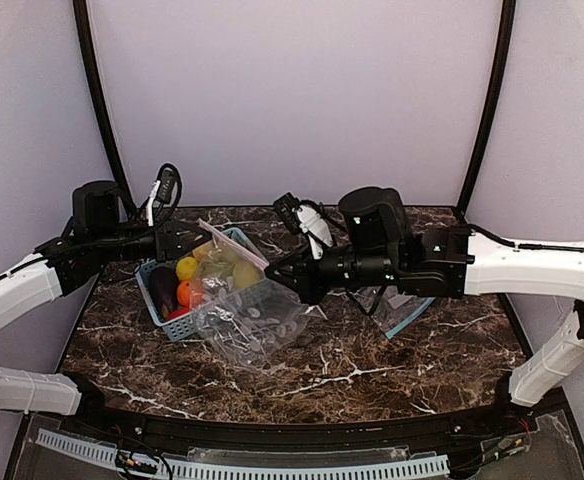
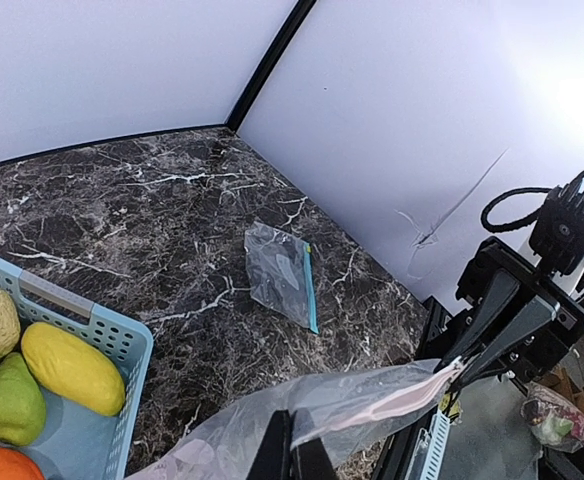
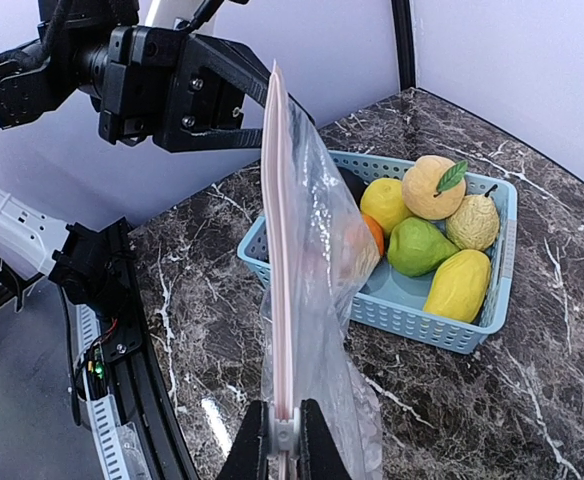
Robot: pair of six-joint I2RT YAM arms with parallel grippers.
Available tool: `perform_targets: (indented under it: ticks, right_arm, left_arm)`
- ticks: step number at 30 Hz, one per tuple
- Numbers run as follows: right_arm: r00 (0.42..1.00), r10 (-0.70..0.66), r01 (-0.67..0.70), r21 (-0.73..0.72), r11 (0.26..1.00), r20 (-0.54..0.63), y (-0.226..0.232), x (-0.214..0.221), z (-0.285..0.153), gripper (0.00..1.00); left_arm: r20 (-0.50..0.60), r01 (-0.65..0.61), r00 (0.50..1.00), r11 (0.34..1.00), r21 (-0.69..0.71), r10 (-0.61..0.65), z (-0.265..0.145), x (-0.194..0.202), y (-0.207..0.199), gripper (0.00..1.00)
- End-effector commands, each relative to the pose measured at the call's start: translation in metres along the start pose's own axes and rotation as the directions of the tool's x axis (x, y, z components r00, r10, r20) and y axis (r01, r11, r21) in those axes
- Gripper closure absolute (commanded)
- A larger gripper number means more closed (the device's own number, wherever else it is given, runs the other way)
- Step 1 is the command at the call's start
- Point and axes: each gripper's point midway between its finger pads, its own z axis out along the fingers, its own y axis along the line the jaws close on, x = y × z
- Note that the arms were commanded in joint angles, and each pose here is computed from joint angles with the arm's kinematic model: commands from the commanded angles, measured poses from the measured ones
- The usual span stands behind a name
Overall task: Place the food in the zip-top bag and seal the zipper
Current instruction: Unzip the zipper from the zipper food storage bag.
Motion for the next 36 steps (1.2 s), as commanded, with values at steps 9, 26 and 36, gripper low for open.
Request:
perform_targets:
  ticks: [9,26,36]
  right_arm:
    - [0.993,0.021,-0.019,0.023,1.0,-0.117,-0.007,0.034,-0.009,1.0]
    - [0.989,0.034,-0.029,0.033,0.999,-0.141,-0.009,0.044,-0.01,1.0]
    - [0.987,0.038,-0.033,0.037,0.999,-0.154,-0.01,0.048,-0.01,1.0]
  left_arm:
    - [0.104,0.033,0.994,0.992,-0.123,-0.02,-0.018,-0.02,0.032,0.99]
    - [0.138,0.083,0.989,0.981,-0.178,-0.058,-0.032,-0.02,0.062,0.99]
    - [0.148,0.102,0.986,0.976,-0.193,-0.074,-0.038,-0.017,0.072,0.99]
